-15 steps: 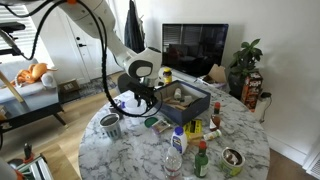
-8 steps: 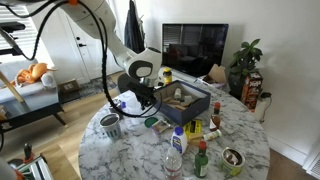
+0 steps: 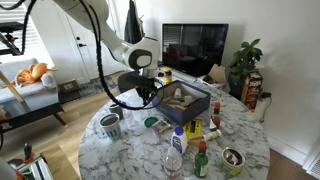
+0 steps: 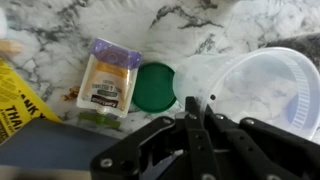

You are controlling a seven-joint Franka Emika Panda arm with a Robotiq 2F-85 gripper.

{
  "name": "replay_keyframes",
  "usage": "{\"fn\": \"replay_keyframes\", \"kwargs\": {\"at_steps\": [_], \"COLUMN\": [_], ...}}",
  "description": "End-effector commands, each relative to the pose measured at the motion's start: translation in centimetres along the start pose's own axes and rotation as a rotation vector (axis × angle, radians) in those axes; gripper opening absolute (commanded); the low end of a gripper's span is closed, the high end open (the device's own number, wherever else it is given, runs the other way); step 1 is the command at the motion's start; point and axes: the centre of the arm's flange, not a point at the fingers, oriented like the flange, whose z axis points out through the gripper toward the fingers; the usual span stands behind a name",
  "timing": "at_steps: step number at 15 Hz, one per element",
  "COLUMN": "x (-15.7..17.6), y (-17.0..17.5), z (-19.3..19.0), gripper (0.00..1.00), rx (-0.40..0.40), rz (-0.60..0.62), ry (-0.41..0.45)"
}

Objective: Empty the larger plastic cup into the silver cup then stack them

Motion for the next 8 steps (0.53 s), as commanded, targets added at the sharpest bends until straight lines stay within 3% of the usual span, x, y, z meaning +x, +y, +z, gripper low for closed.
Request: {"fn": "replay_keyframes", "kwargs": {"at_steps": [1,5,8], "x": [-3.6,-6.1,-7.2], "y": [-2.2,-5.0,-7.0], "z": [-6.6,-12.4,-14.6], "gripper": [0.01,0.01,0.01], "rx": [-0.162,-0.374,-0.519], "rz": [-0.013,0.015,0.014], "ry": [-0.061,-0.132,-0.218]}}
